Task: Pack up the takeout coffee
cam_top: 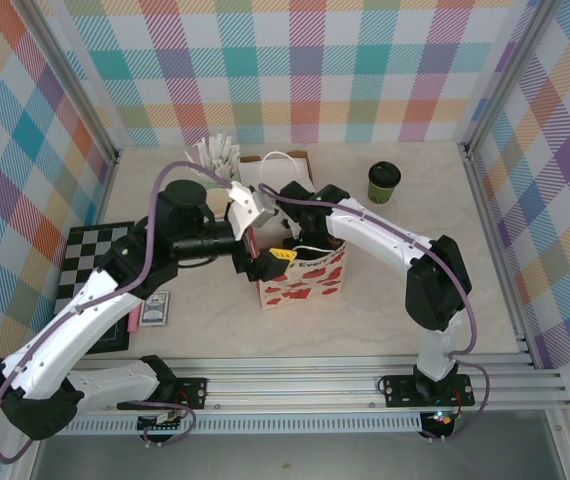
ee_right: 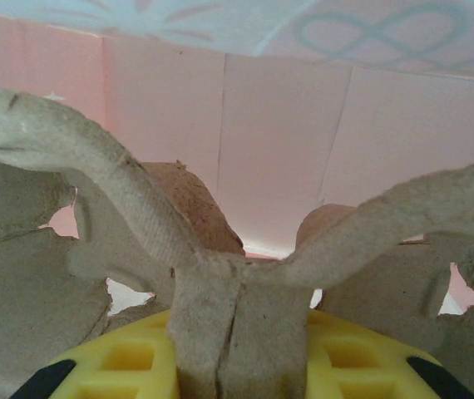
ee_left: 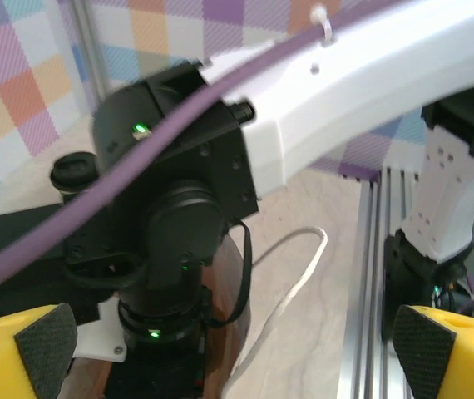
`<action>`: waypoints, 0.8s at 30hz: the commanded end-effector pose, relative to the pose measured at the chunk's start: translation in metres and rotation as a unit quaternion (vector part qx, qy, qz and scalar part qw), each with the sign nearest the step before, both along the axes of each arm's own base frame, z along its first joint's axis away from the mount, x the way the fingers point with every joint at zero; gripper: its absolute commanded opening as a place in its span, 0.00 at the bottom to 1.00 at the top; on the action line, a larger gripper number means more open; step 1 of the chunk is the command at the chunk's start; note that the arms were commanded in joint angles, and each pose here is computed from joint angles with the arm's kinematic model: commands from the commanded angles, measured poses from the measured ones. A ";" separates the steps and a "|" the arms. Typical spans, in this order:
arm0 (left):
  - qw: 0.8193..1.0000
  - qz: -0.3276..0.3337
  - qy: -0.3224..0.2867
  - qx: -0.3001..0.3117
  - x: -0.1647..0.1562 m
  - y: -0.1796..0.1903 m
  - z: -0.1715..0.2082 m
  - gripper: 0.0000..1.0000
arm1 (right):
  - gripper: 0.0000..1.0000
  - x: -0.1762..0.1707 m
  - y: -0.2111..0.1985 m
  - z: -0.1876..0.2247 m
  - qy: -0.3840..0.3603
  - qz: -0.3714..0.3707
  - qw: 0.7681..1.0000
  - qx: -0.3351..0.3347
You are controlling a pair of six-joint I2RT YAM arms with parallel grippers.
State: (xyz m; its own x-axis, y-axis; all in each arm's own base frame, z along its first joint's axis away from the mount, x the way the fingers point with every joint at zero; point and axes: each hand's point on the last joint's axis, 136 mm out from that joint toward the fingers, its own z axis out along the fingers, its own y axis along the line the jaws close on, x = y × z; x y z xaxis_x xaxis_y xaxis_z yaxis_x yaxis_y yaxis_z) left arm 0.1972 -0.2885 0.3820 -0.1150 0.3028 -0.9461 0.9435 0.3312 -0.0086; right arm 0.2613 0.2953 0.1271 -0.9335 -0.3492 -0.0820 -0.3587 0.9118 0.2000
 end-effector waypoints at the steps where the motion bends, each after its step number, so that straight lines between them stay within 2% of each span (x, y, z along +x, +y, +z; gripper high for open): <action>1: 0.998 -0.046 -0.014 0.042 -0.008 -0.016 -0.011 0.97 | 0.19 -0.001 0.003 0.015 -0.010 -0.004 1.000 0.005; 4: 0.996 -0.069 -0.022 0.052 -0.008 -0.031 -0.016 0.92 | 0.19 -0.001 0.003 0.015 -0.010 -0.005 1.000 0.005; 8: 0.996 -0.058 -0.033 0.066 0.006 -0.042 -0.024 0.85 | 0.19 -0.003 0.003 0.014 -0.007 -0.004 1.000 0.005; 10: 0.995 -0.067 -0.033 0.069 0.005 -0.045 -0.026 0.75 | 0.19 -0.003 0.003 0.013 -0.005 -0.003 1.000 0.005; 13: 0.994 -0.089 -0.033 0.057 -0.002 -0.048 -0.022 0.50 | 0.19 -0.003 0.004 0.012 -0.003 -0.003 1.000 0.004; 15: 0.994 -0.094 -0.032 0.056 -0.006 -0.046 -0.021 0.36 | 0.19 -0.003 0.004 0.011 -0.001 -0.003 1.000 0.003; 20: 0.994 -0.078 -0.037 0.062 -0.005 -0.038 -0.021 0.17 | 0.19 -0.004 0.002 0.006 0.001 -0.006 1.000 -0.002; 22: 0.995 -0.066 -0.044 0.056 -0.003 -0.036 -0.018 0.05 | 0.19 -0.004 0.000 0.003 0.001 -0.006 1.000 -0.007; 24: 0.996 -0.053 -0.050 0.049 0.000 -0.034 -0.015 0.00 | 0.19 -0.004 -0.002 -0.001 -0.001 -0.007 1.000 -0.015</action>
